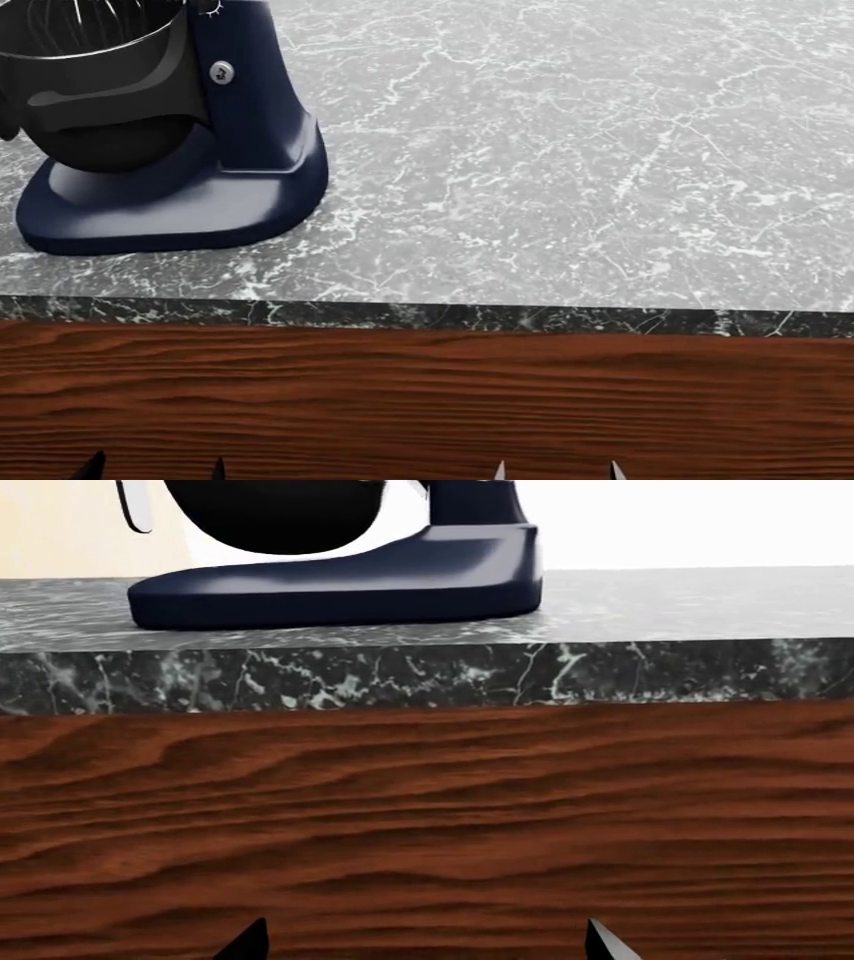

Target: Open the stand mixer head.

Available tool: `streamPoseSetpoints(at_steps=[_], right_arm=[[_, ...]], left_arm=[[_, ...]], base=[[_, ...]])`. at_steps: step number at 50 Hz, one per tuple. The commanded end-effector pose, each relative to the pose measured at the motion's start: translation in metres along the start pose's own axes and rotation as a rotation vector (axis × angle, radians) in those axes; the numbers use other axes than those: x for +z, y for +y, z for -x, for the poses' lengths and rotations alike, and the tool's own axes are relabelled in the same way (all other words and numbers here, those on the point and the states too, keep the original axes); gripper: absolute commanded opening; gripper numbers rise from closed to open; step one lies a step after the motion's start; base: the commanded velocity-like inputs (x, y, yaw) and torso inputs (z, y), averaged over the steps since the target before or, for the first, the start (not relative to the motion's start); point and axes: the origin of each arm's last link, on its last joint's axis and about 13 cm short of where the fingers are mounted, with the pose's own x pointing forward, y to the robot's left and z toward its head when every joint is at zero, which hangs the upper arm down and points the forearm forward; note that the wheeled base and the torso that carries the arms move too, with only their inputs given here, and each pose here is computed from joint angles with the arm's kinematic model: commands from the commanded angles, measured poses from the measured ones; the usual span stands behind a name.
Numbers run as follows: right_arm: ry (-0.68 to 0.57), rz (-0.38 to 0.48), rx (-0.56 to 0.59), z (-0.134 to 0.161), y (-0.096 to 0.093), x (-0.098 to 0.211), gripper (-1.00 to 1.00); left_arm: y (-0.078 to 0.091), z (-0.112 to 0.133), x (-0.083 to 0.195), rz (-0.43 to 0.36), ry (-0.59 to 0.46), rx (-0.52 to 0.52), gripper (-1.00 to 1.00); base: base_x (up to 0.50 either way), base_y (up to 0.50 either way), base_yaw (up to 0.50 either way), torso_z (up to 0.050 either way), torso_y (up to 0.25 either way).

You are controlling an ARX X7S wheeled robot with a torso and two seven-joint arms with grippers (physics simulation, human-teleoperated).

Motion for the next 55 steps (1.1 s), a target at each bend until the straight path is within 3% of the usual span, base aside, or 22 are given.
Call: streamPoseSetpoints(at_steps=[1, 6, 8, 28, 31, 32, 33, 38, 55], right_arm=[[-0.011, 0.051, -0.003, -0.001, 0.001, -0.002, 1.0], [0.005, 0.037, 0.01, -0.003, 0.001, -0.003, 1.0], [0.001, -0.031, 0.035, -0.001, 0.001, -0.002, 1.0], [0.018, -0.031, 0.014, -0.002, -0.001, -0.002, 1.0], [0.023, -0.019, 0.007, -0.003, -0.001, -0.003, 1.0], [0.017, -0.025, 0.009, -0.003, -0.001, -0.003, 1.0], [0.021, -0.03, 0.018, -0.002, 0.0, -0.003, 1.0], [0.022, -0.026, 0.014, -0.002, -0.001, -0.002, 1.0], [0.024, -0.024, 0.014, -0.002, 0.0, -0.003, 1.0]], left_arm=[[0.0, 0.0, 0.004, -0.006, -0.001, -0.01, 1.0], [0.0, 0.0, 0.003, -0.007, 0.0, -0.016, 1.0], [0.0, 0.0, -0.003, 0.003, 0.005, -0.02, 1.0], [0.0, 0.0, -0.003, -0.019, 0.005, -0.011, 1.0], [0.0, 0.002, 0.004, 0.025, -0.014, -0.046, 1.0], [0.0, 0.002, 0.006, 0.004, -0.01, -0.043, 1.0], [0.0, 0.004, 0.007, 0.023, 0.021, -0.102, 1.0], [0.0, 0.002, 0.002, 0.017, 0.01, -0.054, 1.0], [0.0, 0.001, 0.001, 0.018, 0.029, -0.051, 1.0]], base=[[0.0, 0.5, 0.0, 0.0, 0.0], [0.0, 0.36, 0.0, 0.0, 0.0], [0.0, 0.0, 0.0, 0.0, 0.0], [0.0, 0.0, 0.0, 0.0, 0.0], [0.0, 0.0, 0.0, 0.0, 0.0], [0.0, 0.0, 0.0, 0.0, 0.0], [0.0, 0.0, 0.0, 0.0, 0.0], [0.0, 0.0, 0.0, 0.05, 0.0], [0.0, 0.0, 0.0, 0.05, 0.0]])
